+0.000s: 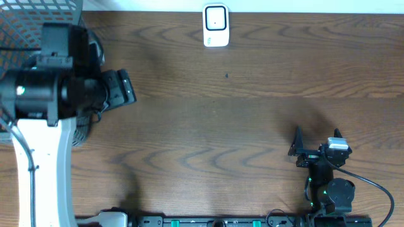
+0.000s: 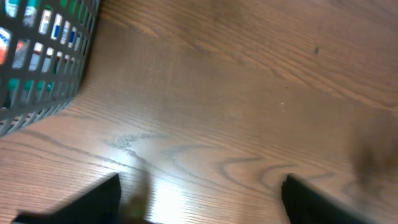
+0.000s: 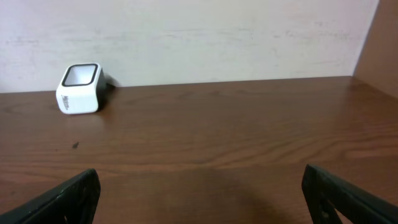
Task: Scan the item barcode
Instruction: 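Move the left gripper over the basket and reach down inside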
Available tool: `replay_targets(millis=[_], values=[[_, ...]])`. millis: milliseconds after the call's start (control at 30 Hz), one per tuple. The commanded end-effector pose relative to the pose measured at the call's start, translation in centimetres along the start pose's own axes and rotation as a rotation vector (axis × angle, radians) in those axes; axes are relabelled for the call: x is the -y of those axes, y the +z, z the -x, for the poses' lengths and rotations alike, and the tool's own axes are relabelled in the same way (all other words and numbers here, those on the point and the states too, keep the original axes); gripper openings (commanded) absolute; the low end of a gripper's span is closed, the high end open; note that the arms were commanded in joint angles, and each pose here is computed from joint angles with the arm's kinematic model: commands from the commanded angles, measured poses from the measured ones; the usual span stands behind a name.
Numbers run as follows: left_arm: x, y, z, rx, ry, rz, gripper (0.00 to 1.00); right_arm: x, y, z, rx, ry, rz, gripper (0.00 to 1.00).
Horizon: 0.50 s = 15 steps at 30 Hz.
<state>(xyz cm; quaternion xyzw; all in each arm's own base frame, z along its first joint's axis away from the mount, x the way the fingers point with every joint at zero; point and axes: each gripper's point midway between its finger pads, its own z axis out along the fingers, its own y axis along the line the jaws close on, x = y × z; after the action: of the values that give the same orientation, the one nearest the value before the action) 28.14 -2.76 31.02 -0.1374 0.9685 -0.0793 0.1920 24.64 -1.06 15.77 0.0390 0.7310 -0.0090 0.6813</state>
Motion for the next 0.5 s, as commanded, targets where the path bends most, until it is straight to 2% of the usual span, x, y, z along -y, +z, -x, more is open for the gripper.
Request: replay_targets(millis=[0, 33, 67, 133, 300, 333, 433, 467], values=[[0.2, 0.2, 0.7, 0.007, 0.015, -0.006, 0.24, -0.2, 0.0, 0.0, 0.0, 0.012, 0.01, 0.99], [0.1, 0.4, 1.0, 0.014, 0.015, 0.004, 0.11, -0.2, 0.0, 0.0, 0.0, 0.012, 0.01, 0.99], [-0.1, 0.5, 1.3, 0.022, 0.015, 0.021, 0.07, -0.2, 0.0, 0.0, 0.0, 0.012, 0.01, 0.99], [-1.1, 0.6, 2.2, 0.056, 0.008, 0.084, 0.08, -0.2, 0.0, 0.0, 0.0, 0.012, 0.01, 0.99], [-4.6, -0.2, 3.7, 0.157, -0.118, 0.282, 0.07, -0.2, 0.0, 0.0, 0.0, 0.012, 0.01, 0.99], [-5.2, -0.4, 3.9, 0.175, -0.135, 0.315, 0.11, -0.2, 0.0, 0.0, 0.0, 0.012, 0.01, 0.99], [-6.1, -0.8, 4.5, 0.218, -0.156, 0.37, 0.56, -0.2, 0.0, 0.0, 0.0, 0.012, 0.01, 0.99], [-6.4, -1.0, 4.7, 0.229, -0.159, 0.383, 0.62, -0.2, 0.0, 0.0, 0.0, 0.012, 0.01, 0.99]])
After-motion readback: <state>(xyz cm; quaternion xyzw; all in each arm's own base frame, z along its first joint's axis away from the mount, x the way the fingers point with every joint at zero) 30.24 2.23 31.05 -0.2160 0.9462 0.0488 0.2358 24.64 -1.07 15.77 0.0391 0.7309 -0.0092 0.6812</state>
